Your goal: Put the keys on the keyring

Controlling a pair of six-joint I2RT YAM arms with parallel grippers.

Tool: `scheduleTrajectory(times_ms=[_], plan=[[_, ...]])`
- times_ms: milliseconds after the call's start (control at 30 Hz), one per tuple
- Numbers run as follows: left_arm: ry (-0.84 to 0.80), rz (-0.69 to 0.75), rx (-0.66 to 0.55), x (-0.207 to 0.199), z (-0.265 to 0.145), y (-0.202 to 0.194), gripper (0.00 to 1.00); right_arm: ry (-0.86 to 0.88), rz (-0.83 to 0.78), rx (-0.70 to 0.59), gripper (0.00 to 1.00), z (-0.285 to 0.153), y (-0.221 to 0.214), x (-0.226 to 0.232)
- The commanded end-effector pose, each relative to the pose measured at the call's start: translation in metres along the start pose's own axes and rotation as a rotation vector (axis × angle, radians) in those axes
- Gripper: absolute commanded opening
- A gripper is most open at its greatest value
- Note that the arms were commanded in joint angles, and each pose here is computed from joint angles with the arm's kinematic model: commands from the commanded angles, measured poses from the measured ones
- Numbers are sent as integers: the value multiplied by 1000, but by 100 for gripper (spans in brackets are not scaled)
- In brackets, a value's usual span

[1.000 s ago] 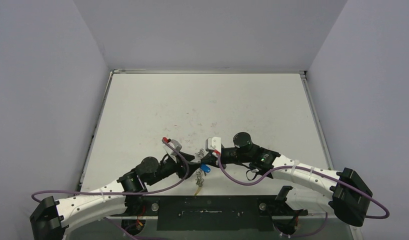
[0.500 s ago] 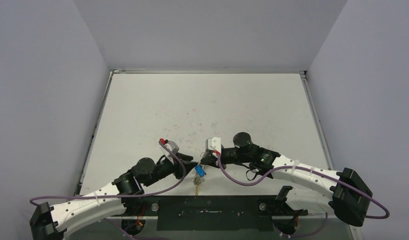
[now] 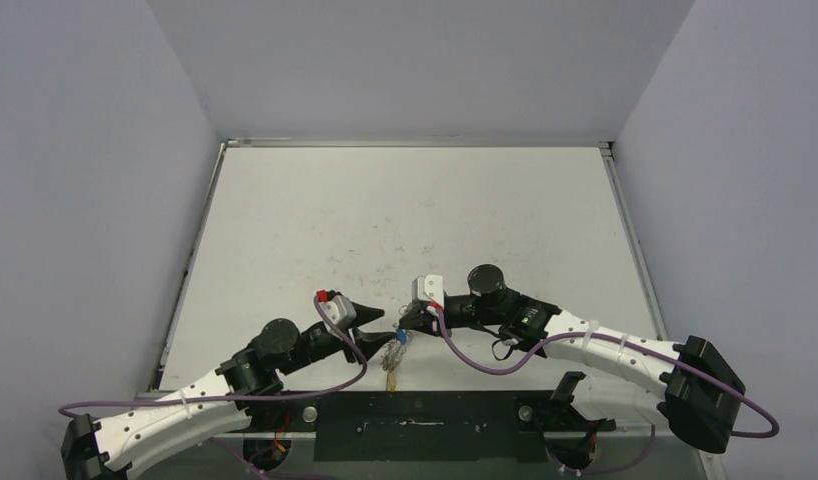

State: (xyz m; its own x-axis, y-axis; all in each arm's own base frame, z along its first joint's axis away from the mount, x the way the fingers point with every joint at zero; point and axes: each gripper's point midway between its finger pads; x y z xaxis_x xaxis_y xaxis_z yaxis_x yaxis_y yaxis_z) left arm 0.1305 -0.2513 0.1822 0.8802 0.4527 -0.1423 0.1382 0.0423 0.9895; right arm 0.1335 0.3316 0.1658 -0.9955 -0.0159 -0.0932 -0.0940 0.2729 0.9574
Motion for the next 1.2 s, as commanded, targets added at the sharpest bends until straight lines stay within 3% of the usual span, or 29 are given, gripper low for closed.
scheduleTrajectory(times_ms=[0, 233, 367, 733, 867, 1167], plan=[[-18, -25, -98, -6, 1, 33, 50, 0, -80, -128, 0, -2, 39, -2], [92, -265, -45, 4, 10, 26, 55, -12, -70, -118, 0, -1, 38, -5], [133, -285, 47, 9, 17, 11, 53, -17, -66, -115, 0, -1, 37, -5], [166, -284, 56, 15, 12, 1, 18, -20, -70, -119, 0, -3, 38, -4], [177, -301, 36, 17, 7, 0, 1, -18, -70, -129, 0, -4, 40, -4], [194, -325, 5, 19, -1, 5, 0, -13, -67, -136, 0, -3, 39, -3]])
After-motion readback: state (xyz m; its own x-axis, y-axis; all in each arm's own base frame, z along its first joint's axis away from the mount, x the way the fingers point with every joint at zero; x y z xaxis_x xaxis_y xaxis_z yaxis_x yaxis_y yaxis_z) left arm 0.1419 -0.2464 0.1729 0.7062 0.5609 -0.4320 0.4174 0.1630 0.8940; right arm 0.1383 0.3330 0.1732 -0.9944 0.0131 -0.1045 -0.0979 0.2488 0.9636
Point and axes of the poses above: each gripper's point midway between its finger pads, its own z axis out along the fingers, its own x axis along the line the jaws close on, y = z × x
